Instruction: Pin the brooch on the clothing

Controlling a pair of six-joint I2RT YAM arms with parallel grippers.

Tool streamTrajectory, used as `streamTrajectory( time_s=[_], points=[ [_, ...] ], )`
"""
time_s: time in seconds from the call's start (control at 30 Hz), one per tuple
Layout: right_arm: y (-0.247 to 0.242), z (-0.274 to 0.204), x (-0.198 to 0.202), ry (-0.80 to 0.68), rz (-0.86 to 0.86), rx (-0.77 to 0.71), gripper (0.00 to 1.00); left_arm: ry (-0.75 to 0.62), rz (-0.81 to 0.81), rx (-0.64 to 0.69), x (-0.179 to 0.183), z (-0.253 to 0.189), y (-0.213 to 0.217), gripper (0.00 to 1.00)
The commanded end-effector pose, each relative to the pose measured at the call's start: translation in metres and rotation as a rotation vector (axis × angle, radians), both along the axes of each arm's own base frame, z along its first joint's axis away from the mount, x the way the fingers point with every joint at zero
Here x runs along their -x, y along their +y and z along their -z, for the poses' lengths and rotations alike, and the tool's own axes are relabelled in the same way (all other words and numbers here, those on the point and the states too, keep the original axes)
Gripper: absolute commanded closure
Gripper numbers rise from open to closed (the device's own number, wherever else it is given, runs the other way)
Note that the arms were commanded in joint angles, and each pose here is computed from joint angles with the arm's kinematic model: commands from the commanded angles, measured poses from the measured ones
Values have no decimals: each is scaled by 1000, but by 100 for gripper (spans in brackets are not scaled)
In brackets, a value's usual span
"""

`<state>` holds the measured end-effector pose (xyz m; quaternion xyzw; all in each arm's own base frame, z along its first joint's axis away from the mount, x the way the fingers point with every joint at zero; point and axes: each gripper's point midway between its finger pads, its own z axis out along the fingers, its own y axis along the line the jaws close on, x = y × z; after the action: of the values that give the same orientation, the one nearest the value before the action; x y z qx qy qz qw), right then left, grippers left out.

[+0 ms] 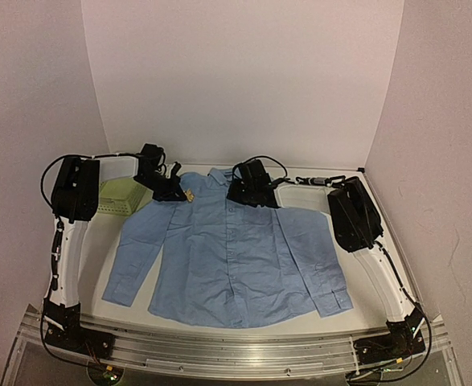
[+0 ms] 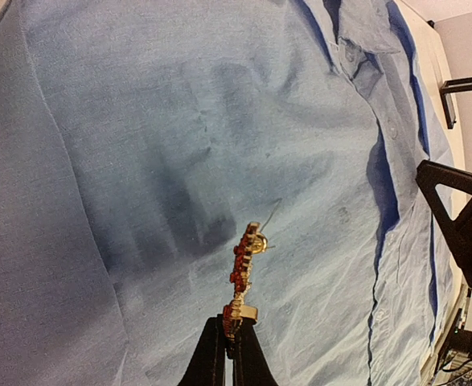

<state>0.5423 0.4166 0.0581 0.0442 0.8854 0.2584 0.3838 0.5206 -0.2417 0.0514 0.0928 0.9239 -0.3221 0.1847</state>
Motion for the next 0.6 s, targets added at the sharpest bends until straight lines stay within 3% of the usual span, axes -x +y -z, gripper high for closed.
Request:
streamTrajectory(
  time_s=[0.0, 0.4, 0.57],
  points=[
    [13, -66, -2, -85, -30, -127, 100, -16, 18, 9, -2, -3, -6, 100],
    [14, -64, 1, -78, -41, -150, 100, 19, 35, 18, 2, 10, -13, 100],
    [4, -64, 0, -78, -9, -138, 100, -92, 18, -93, -10, -17, 7, 100]
  ],
)
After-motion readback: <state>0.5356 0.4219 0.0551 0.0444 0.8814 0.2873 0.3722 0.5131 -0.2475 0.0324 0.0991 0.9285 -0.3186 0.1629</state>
